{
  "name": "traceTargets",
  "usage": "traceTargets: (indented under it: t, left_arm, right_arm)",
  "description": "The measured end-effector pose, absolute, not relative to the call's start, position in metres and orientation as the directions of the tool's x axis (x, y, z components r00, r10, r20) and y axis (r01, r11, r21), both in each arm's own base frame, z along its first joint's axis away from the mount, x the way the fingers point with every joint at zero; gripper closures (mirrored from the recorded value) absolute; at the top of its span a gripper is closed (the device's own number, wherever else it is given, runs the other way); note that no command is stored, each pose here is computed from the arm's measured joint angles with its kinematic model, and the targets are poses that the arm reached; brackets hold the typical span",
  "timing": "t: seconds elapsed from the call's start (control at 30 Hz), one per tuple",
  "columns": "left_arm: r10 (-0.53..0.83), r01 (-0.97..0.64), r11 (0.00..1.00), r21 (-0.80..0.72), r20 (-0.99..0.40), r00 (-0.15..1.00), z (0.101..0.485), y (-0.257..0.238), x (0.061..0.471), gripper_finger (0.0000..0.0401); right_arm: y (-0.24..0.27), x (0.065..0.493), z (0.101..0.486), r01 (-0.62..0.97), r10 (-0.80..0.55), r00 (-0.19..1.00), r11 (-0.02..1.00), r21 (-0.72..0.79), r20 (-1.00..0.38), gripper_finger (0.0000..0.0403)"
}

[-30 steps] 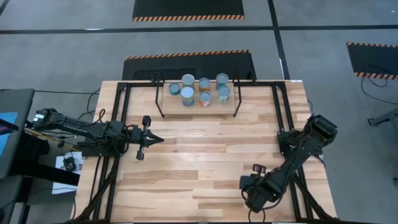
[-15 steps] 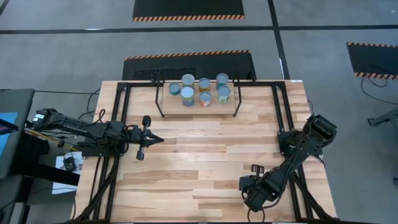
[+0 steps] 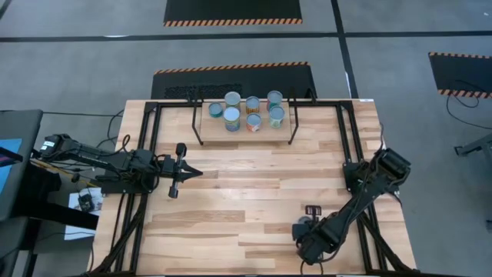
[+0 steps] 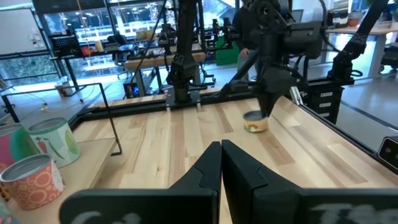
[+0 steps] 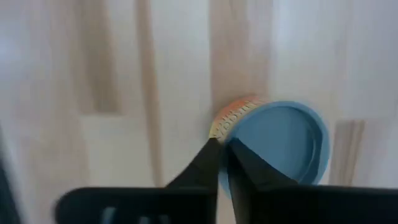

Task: Pick and place cans onto a shelf
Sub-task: Put the canned mushrooms on the shelf

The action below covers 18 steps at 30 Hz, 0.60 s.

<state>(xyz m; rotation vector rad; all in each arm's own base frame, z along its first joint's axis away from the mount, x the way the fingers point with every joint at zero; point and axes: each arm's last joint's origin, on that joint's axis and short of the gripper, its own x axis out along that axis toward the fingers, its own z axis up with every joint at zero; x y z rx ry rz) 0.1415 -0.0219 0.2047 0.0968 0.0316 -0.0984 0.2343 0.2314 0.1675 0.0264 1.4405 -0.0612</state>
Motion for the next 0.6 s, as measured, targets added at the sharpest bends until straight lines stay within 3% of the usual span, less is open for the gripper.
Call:
traceTargets:
  t: [0.1, 0.23, 0.47, 0.6]
  left_arm:
    - [-0.096, 0.099, 0.991, 0.095, -0.036, 0.995, 0.205, -0.022, 0.142, 0.0399]
    - [-0.096, 0.099, 0.991, 0.095, -0.033, 0.995, 0.205, -0.022, 0.142, 0.0399]
    - [-0.096, 0.098, 0.991, 0.095, -0.028, 0.995, 0.206, -0.022, 0.142, 0.0399]
    - [-0.096, 0.098, 0.990, 0.100, -0.028, 0.995, 0.206, -0.022, 0.142, 0.0399]
  right_arm:
    - [0.229, 0.247, 0.179, 0.028, -0.005, 0.160, 1.000, 0.000, -0.987, 0.0389]
    - [0.211, 0.276, 0.192, -0.019, 0.010, 0.226, 1.000, 0.006, -0.974, 0.0381]
    - [0.154, 0.350, 0.214, -0.150, 0.063, 0.499, 0.989, -0.014, -0.865, 0.0396]
    - [0.120, 0.389, 0.212, -0.192, 0.039, 0.536, 0.978, -0.077, -0.843, 0.0389]
